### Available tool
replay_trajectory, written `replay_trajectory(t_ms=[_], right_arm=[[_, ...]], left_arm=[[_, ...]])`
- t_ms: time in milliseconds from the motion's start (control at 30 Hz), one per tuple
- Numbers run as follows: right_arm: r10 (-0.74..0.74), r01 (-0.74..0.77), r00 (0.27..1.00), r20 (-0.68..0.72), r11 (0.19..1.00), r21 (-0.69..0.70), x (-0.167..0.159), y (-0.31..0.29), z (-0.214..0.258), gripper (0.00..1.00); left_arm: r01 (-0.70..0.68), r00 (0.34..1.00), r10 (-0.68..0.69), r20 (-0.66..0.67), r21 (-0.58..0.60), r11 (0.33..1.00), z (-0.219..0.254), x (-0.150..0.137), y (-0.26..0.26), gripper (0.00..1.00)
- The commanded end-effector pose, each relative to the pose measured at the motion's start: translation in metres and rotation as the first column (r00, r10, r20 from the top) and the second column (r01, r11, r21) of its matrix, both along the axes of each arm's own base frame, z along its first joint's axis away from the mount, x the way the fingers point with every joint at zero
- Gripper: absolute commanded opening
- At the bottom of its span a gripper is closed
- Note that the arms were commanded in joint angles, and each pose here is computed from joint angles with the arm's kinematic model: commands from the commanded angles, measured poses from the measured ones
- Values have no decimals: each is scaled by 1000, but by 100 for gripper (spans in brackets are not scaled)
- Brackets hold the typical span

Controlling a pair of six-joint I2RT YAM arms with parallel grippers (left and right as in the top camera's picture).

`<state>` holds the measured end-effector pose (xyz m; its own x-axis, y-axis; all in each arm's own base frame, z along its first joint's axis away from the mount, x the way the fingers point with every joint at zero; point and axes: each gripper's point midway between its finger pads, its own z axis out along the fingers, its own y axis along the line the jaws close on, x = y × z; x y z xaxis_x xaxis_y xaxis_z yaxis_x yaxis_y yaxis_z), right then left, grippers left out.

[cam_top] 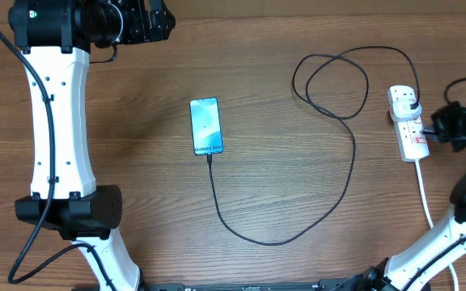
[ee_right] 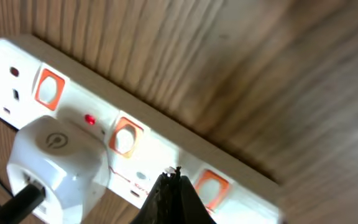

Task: Plug charger to phone and switch on socket

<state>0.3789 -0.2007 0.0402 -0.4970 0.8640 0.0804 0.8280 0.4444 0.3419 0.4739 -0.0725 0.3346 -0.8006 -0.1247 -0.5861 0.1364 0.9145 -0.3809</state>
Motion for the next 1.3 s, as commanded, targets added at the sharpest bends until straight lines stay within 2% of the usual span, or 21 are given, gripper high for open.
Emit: replay_trajectory(t_ms=[0,133,233,400,633,667,733,800,967,1267], right_arm=[[64,-50,991,121,992,-118,15,-6,61,4],[141,-99,965,220,977,-190,16,0,114,4],[219,-145,918,332,961,-234,16,14,163,4],[413,-277,744,524,906,-321,10,66,243,8],[599,-387,540,591,800,-458,-32,152,318,18],[620,-405,515,591,784,-470,-41,166,325,22],[647,-429,498,577,762,-485,-57,185,331,44],[664,-459,490,565,748,-480,-75,202,333,100],[667,-513,508,545,743,-430,-112,223,330,100],[655,-540,562,505,753,-376,-125,224,317,100]], left_arm=[[3,1000,-3,1,9,1000,-2,2,2,100],[3,1000,-3,1,9,1000,-2,2,2,100],[3,1000,-3,1,9,1000,-2,2,2,100],[3,1000,-3,1,9,1000,-2,2,2,100],[3,1000,-3,1,9,1000,-2,2,2,100],[3,1000,-3,1,9,1000,-2,2,2,100],[3,1000,-3,1,9,1000,-2,2,2,100],[3,1000,-3,1,9,1000,-2,2,2,100],[3,1000,-3,1,9,1000,-2,2,2,100],[3,1000,-3,1,9,1000,-2,2,2,100]])
